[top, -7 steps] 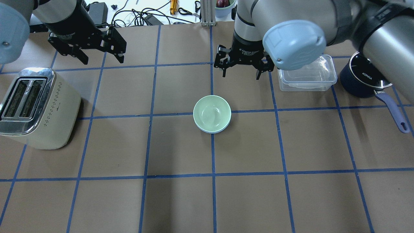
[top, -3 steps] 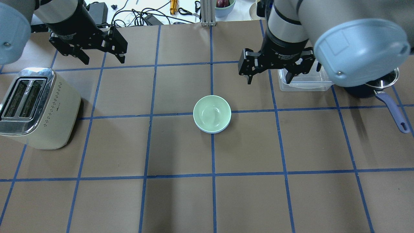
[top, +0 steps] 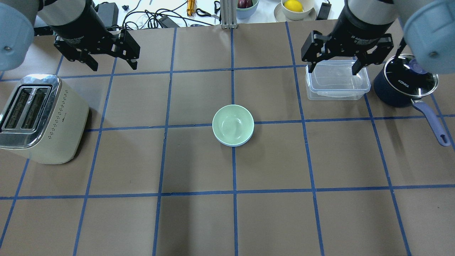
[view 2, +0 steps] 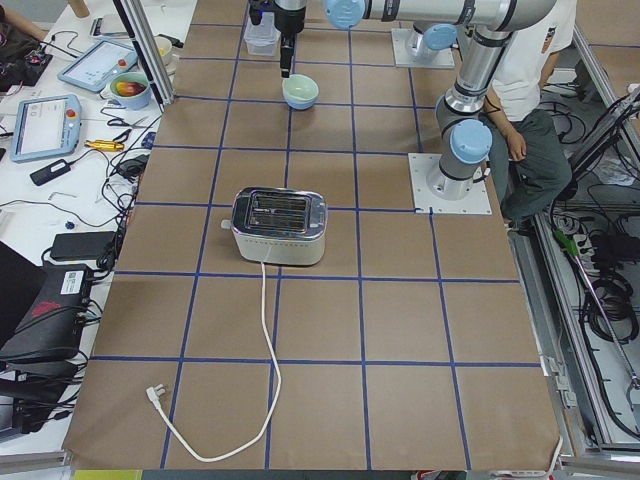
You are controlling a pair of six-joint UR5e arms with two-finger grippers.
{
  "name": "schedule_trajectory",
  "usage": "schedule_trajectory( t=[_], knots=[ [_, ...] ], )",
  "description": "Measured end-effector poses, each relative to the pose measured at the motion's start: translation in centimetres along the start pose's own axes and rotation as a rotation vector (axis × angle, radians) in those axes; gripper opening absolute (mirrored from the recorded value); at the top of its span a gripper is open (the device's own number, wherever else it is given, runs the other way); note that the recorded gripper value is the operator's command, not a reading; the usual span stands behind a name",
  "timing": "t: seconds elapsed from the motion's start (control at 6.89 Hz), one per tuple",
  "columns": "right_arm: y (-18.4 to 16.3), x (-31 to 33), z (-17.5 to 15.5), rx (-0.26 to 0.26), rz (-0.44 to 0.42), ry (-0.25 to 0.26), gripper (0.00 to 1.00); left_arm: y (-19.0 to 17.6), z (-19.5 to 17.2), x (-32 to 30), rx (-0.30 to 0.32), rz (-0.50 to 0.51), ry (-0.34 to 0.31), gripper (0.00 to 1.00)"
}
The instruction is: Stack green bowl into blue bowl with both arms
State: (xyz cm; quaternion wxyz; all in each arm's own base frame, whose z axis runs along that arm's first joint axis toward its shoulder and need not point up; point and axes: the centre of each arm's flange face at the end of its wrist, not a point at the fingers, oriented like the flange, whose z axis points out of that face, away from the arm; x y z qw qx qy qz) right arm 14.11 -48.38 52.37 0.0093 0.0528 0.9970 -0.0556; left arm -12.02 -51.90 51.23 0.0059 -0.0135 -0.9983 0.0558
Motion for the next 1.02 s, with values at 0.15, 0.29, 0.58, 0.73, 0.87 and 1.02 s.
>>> schedule_trajectory(
  t=[0.15, 0.29, 0.58, 0.73, 0.87, 1.02],
  knots=[
    [-0.36, 0.65, -0.43, 0.005, 0.003, 0.0, 1.0, 0.01, 0.0, 0.03, 0.0, 0.0, 0.0, 1.0],
    [-0.4, 0.76, -0.51, 0.001, -0.004, -0.004, 1.0, 0.01, 0.0, 0.04, 0.0, 0.0, 0.0, 1.0],
    [-0.34, 0.58, -0.6, -0.003, -0.056, -0.013, 1.0, 0.02, 0.02, 0.05, 0.0, 0.0, 0.0, 1.0],
    [-0.31, 0.56, -0.59, -0.005, -0.071, -0.014, 1.0, 0.02, 0.05, 0.05, -0.001, 0.0, 0.0, 1.0],
    [-0.31, 0.57, -0.58, -0.006, -0.078, -0.014, 1.0, 0.05, 0.15, 0.05, -0.003, 0.0, 0.0, 1.0],
    [-0.31, 0.58, -0.59, -0.006, -0.085, -0.014, 1.0, 0.26, 0.34, 0.06, -0.006, -0.001, 0.0, 1.0]
  ],
)
